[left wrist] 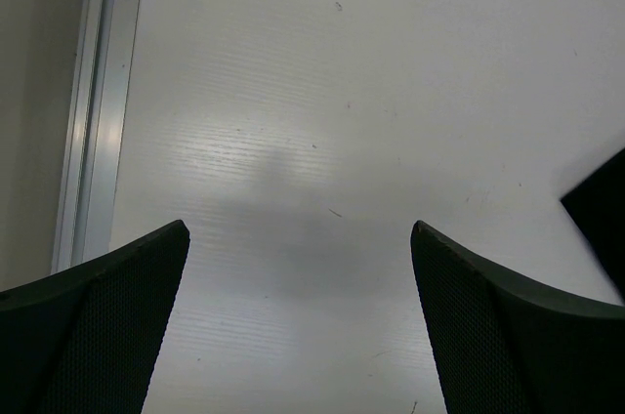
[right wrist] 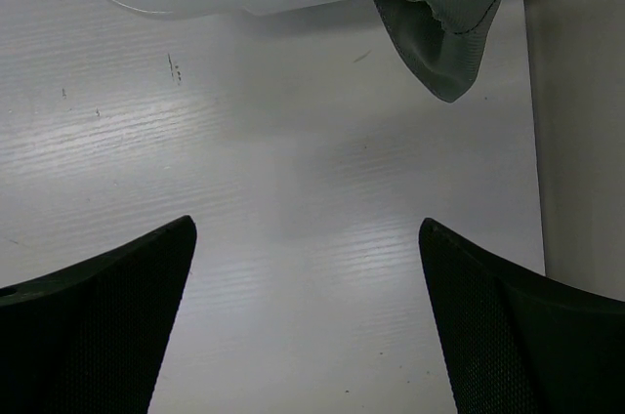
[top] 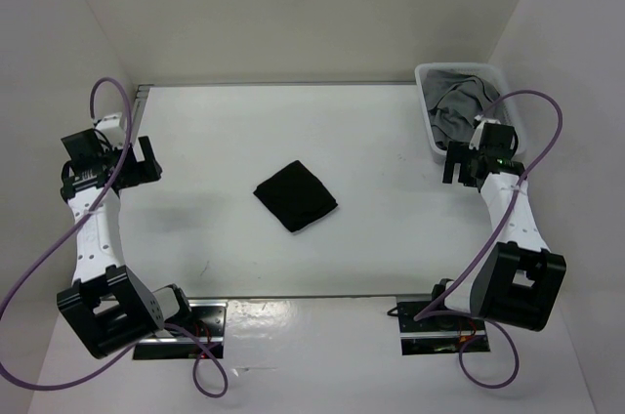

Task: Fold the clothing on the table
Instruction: Fold the skirt

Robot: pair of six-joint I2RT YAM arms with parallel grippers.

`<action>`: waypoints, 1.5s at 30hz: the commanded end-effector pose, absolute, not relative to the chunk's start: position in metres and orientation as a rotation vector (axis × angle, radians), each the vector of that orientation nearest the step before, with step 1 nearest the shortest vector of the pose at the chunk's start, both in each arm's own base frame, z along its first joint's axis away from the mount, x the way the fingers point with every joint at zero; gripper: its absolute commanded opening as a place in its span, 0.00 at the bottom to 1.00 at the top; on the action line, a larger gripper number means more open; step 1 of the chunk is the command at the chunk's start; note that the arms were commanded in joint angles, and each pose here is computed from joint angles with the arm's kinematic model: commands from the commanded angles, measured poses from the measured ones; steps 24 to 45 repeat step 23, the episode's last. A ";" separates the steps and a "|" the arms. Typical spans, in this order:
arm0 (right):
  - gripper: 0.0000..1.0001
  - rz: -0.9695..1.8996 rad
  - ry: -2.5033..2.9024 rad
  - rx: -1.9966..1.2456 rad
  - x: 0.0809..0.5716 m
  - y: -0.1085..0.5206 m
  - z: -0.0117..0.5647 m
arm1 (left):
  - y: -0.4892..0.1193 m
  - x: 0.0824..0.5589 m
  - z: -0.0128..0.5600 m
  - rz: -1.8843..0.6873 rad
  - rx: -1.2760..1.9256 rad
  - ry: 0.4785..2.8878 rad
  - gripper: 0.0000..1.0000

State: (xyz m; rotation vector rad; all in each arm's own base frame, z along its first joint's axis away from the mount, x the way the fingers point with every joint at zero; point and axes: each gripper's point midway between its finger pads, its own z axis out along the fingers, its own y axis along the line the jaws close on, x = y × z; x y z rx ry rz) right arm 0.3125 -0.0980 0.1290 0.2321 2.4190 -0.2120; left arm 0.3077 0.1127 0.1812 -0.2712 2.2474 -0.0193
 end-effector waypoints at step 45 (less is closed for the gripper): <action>0.99 -0.236 2.370 0.211 0.318 -0.105 0.140 | 0.109 0.310 0.188 -0.038 -0.252 2.203 1.00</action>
